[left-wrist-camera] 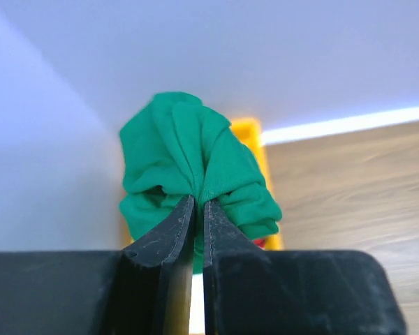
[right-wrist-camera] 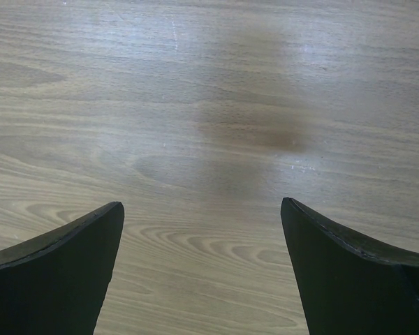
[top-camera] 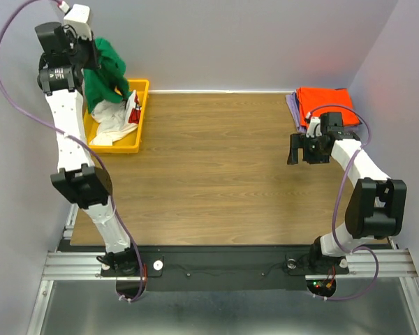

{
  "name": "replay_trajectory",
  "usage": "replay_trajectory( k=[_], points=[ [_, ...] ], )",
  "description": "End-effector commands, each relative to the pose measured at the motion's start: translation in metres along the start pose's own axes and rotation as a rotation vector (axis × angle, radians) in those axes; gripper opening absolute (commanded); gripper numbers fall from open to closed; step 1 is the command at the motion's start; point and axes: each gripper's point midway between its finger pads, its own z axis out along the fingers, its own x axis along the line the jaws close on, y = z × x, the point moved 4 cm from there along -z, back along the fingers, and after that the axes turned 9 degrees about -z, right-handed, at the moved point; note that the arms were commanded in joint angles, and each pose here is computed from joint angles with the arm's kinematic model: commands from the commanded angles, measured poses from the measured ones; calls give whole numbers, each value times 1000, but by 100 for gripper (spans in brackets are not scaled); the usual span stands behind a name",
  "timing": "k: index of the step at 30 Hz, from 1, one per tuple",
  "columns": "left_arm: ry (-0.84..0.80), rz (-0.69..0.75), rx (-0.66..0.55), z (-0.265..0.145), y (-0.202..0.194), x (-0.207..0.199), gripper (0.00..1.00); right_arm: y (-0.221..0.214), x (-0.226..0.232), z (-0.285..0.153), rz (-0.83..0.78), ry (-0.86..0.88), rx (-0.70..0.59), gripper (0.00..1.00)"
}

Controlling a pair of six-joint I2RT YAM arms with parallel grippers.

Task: Fold and stack the t-shirts
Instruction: Grab the tshirt from the pile, then move the tshirt to the center of the board

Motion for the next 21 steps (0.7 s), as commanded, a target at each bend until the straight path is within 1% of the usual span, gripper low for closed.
replay_trajectory(
  k=[1, 2, 4, 5, 6, 8, 9, 11, 12, 14, 15, 18, 19, 20, 21],
  points=[
    [-244, 34, -276, -72, 93, -90, 0, 22, 2, -19, -23, -2, -86, 100],
    [-303, 39, -315, -80, 103, -118, 0, 22, 2, -20, -23, -3, -86, 100],
    [-375, 14, -354, -96, 115, -148, 0, 23, 3, -21, -23, -2, -88, 100],
    [-403, 14, -392, -108, 124, -160, 0, 24, 2, -22, -25, -7, -90, 100],
    [-485, -10, -391, -114, 124, -193, 0, 24, 2, -24, -25, -11, -93, 100],
    [-558, -28, -415, -126, 129, -219, 0, 26, 0, -26, -26, -25, -97, 100],
    [-616, -36, -403, -129, 125, -240, 0, 27, 1, -29, -31, -27, -104, 100],
    [-690, -64, -379, -133, 120, -261, 0, 29, -1, -32, -31, -31, -110, 100],
    [-734, -75, -347, -132, 111, -276, 0, 30, -2, -34, -31, -35, -114, 100],
    [-784, -78, -293, -130, 95, -288, 0, 31, -5, -37, -29, -46, -117, 100],
    [-803, -92, -208, -115, 69, -293, 0, 33, -7, -40, -27, -53, -121, 100],
    [-840, -89, -52, -104, 17, -295, 0, 35, -10, -46, -33, -69, -128, 100],
    [-821, -55, 43, -88, -26, -289, 2, 35, -11, -48, -44, -68, -125, 100],
    [-782, -49, 86, -85, -44, -276, 16, 36, -10, -51, -55, -65, -132, 100],
    [-747, -62, 121, -77, -62, -262, 25, 37, -9, -52, -65, -59, -133, 100]
  ],
)
